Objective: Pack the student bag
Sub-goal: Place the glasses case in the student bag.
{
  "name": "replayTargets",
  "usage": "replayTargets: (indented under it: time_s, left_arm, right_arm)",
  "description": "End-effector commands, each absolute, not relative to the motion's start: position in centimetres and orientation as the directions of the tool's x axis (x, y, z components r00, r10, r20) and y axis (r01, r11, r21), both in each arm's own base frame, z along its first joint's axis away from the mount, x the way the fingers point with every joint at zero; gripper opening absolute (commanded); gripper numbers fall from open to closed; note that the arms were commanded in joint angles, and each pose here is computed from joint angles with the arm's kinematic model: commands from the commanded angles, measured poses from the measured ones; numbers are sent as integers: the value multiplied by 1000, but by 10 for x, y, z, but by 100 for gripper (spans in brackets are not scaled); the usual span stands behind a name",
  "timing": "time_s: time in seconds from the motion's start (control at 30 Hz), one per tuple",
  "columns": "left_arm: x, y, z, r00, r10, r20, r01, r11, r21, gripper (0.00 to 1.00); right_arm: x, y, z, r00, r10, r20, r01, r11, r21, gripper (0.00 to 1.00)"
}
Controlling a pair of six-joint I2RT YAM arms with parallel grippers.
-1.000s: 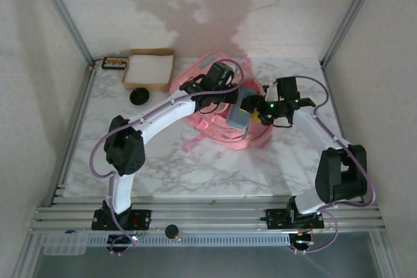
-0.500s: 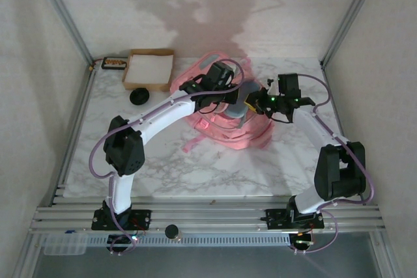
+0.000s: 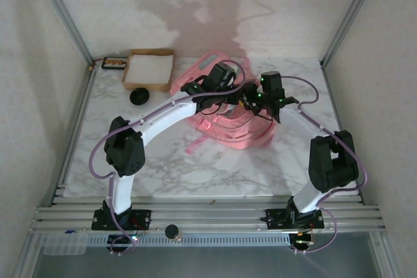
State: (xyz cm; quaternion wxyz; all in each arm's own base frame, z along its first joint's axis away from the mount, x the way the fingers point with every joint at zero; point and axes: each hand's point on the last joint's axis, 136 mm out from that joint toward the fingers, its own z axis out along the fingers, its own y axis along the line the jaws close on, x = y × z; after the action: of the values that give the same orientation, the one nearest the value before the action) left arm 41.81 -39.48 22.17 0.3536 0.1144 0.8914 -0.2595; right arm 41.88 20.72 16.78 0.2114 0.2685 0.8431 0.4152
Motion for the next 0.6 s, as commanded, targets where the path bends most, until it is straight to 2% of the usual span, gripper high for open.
replayTargets:
  time_s: [0.0,0.07,0.13,0.2,0.47,0.5,0.57]
  left_arm:
    - [387,-432,317,-660,-68,-748,524,671,-524,0]
    - [391,-430,317,-660,-82,-747,513,677,-528,0]
    - [398,-423,317,-660,-97,-745,492,694,-526,0]
    - [401,-420,316,-657,-101,-747,488,699,-523,0]
    - [409,-412,312,-657,-117,-745,465,714,-523,0]
    - [408,-413,312,-656,-118,-745,470,709,-527,0]
    - [408,-413,311,-659,-119,-742,466,710,-528,0]
  right_arm:
    - [449,206,198,-660,712,-238,156,440,884,25]
    - [449,211,203,-681,689,-250,111,434,894,37]
    - [444,208,208,-680,672,-294,80,466,881,54]
    - [434,206,213,-707,641,-300,48,466,883,64]
    - [386,185,194,-783,567,-255,118,538,834,73]
    - [381,187,191,-795,558,-240,120,532,838,72]
    - [373,192,189,-818,534,-214,120,522,845,65]
